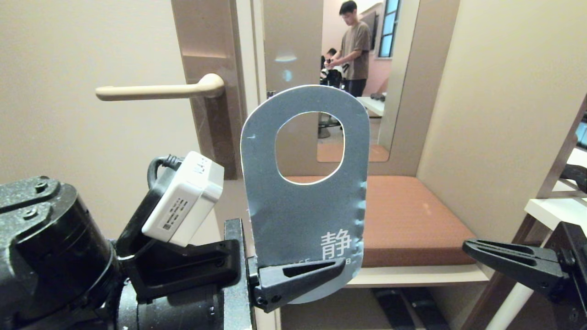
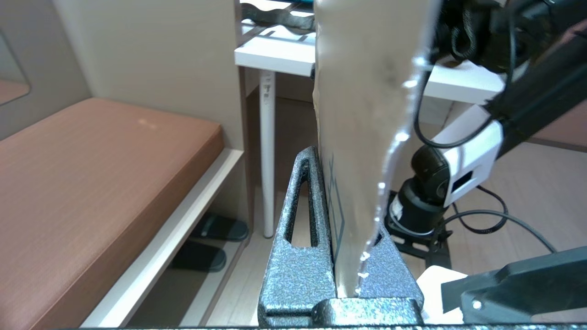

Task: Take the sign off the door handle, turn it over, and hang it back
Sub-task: Hang the sign back with the other side facing out

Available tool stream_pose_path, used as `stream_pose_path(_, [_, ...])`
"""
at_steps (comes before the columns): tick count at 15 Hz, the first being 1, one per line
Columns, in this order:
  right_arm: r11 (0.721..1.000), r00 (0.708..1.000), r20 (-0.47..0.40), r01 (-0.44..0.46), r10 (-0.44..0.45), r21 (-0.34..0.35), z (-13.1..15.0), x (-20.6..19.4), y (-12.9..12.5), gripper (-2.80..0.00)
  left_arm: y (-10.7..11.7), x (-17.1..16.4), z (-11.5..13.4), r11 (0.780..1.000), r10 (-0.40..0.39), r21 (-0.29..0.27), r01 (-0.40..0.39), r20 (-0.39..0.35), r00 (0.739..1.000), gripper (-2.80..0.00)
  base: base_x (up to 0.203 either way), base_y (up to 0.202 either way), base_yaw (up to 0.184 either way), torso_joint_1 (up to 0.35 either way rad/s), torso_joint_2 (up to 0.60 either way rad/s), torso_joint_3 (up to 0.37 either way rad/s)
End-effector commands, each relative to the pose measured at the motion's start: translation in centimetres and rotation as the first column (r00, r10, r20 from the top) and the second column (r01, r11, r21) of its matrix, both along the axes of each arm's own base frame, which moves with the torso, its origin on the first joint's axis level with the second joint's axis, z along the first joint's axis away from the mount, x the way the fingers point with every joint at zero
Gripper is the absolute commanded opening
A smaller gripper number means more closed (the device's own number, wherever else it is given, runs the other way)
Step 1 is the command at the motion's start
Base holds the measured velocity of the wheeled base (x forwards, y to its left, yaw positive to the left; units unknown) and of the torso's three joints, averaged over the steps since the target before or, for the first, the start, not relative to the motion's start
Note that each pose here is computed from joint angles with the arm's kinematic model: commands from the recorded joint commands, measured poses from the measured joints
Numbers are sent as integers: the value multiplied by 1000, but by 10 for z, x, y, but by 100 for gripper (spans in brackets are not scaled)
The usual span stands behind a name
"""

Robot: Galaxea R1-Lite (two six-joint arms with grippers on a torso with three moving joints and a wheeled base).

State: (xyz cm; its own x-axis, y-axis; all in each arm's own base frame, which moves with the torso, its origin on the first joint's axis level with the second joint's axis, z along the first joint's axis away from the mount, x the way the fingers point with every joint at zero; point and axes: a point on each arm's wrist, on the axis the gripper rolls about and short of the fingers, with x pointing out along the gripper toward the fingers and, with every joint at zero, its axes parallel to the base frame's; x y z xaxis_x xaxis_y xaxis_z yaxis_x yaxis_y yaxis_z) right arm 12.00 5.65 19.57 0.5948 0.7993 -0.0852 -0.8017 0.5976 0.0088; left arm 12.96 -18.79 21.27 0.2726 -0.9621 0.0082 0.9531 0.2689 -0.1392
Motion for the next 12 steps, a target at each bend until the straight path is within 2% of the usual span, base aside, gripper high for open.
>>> stream_pose_path(1, [998,998,9,58,-58,0,-8,-12,-9,-280,5,2,0,1000,18,-3,-18,1,1000,-280,0,0,0,0,0,0])
stream_pose_path(2, [994,994,2,113,-113,-6,-15,-18,-15,-280,7,4,-1,1000,31,-2,-31,0,1000,-280,0,0,0,0,0,0])
stream_pose_path(4, [966,965,-22,259,-259,-28,-32,-27,-26,-280,9,7,-1,999,44,-1,-44,-1,999,-280,0,0,0,0,0,0])
stream_pose_path(8, [877,877,-34,478,-480,-56,-50,-38,-41,-280,8,8,-3,999,45,7,-45,-7,999,-280,0,0,0,0,0,0])
stream_pose_path(10, [817,818,-34,572,-575,-70,-57,-43,-47,-280,7,8,-4,999,46,12,-46,-10,999,-280,0,0,0,0,0,0])
stream_pose_path(12, [779,780,-26,623,-626,-76,-68,-56,-50,-280,8,10,-5,999,52,13,-52,-11,999,-280,0,0,0,0,0,0])
